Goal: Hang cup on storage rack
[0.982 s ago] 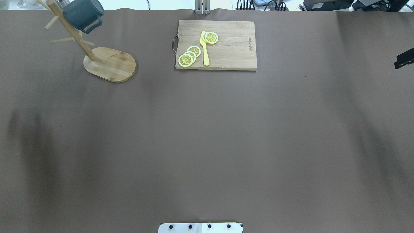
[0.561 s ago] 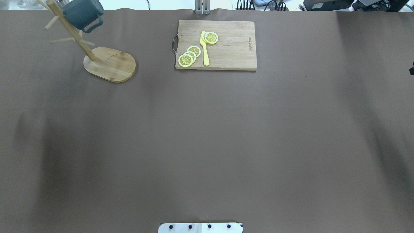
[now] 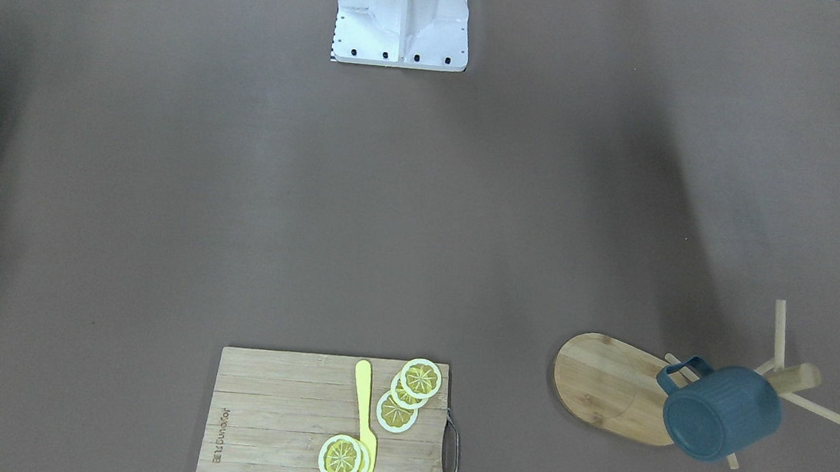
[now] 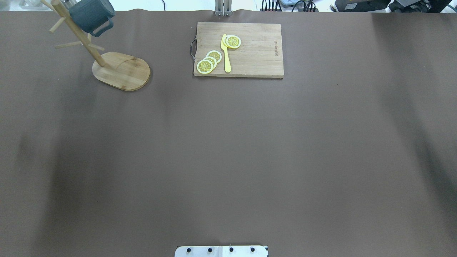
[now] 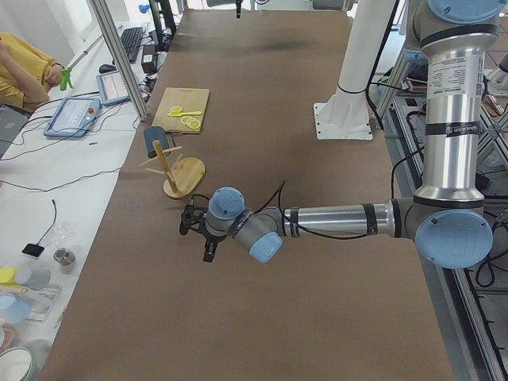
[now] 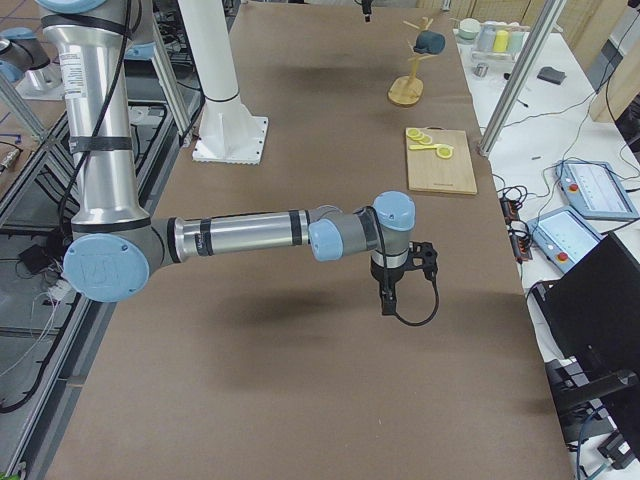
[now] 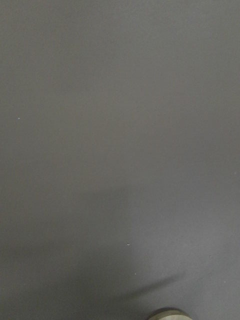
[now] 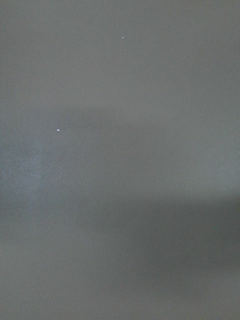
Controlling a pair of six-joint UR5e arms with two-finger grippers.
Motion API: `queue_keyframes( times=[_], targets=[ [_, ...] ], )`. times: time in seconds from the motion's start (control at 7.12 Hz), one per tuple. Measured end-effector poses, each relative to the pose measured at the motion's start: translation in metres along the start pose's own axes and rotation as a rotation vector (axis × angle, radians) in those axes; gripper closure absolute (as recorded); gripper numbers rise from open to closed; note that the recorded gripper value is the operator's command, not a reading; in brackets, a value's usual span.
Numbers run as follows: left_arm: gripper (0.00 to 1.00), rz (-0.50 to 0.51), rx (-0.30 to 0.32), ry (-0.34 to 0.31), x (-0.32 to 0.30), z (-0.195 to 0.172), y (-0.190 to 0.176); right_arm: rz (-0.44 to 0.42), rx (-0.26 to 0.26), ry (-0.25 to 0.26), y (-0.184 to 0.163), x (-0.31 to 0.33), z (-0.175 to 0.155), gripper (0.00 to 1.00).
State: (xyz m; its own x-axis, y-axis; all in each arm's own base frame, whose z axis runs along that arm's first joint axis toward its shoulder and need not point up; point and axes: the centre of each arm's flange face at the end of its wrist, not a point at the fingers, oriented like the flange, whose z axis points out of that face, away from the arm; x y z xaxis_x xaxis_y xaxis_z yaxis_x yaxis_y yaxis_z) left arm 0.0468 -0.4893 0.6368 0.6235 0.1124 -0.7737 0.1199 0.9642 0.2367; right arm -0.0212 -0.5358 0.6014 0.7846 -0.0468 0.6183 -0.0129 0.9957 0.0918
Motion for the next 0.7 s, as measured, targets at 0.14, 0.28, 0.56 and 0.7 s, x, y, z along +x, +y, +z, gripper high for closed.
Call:
queue_keyframes(
  times=[0.14, 0.28, 0.56, 0.7],
  targets=[
    [0.02, 0.022, -0.038, 0.007, -0.001, 0.001, 0.006, -0.014, -0.019, 0.002, 0.001, 0.012, 0.009, 0.0],
    [0.02, 0.037, -0.073, 0.005, -0.002, 0.003, 0.011, -0.029, -0.037, -0.002, 0.003, 0.023, 0.017, 0.0],
    [0.02, 0.053, -0.133, -0.012, -0.005, 0.0, 0.022, -0.025, -0.065, -0.013, 0.006, 0.036, 0.027, 0.0],
    [0.02, 0.052, -0.15, -0.018, -0.009, -0.003, 0.032, -0.011, -0.083, -0.029, 0.006, 0.038, 0.028, 0.0]
  ],
)
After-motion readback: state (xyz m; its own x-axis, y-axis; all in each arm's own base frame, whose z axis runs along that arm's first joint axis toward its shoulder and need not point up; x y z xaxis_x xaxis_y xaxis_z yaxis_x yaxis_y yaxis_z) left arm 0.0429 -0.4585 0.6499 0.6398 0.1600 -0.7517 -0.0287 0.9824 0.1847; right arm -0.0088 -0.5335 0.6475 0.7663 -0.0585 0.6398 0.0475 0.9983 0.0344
